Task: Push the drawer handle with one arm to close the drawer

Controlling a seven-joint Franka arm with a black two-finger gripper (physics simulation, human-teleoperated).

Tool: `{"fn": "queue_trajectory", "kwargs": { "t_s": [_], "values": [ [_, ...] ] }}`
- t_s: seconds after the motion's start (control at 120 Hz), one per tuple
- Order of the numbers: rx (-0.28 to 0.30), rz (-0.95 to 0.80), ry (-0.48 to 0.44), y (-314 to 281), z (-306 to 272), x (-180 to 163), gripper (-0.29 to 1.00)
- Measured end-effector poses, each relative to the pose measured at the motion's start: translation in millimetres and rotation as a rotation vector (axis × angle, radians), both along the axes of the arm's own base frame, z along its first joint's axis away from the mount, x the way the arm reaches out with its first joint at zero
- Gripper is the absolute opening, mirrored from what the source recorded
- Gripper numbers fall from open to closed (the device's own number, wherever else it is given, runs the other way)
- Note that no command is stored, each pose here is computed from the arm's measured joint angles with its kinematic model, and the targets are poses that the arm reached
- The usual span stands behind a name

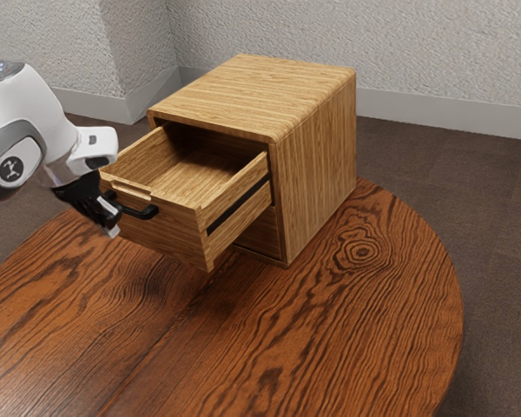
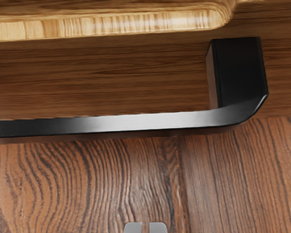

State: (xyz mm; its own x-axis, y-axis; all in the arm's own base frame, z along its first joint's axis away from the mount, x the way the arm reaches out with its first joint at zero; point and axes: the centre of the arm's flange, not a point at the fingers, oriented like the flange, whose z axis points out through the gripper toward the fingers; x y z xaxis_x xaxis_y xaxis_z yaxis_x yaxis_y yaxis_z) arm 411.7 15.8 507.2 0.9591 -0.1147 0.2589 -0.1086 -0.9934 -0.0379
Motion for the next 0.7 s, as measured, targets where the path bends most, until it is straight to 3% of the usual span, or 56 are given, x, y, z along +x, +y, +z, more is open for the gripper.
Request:
{"fn": "queue_trajectory", "kwargs": {
  "t_s": [0.7],
  "values": [
    [0.011, 0.005, 0.001, 16.4, -6.7, 63.4, -0.08]
  ]
}}
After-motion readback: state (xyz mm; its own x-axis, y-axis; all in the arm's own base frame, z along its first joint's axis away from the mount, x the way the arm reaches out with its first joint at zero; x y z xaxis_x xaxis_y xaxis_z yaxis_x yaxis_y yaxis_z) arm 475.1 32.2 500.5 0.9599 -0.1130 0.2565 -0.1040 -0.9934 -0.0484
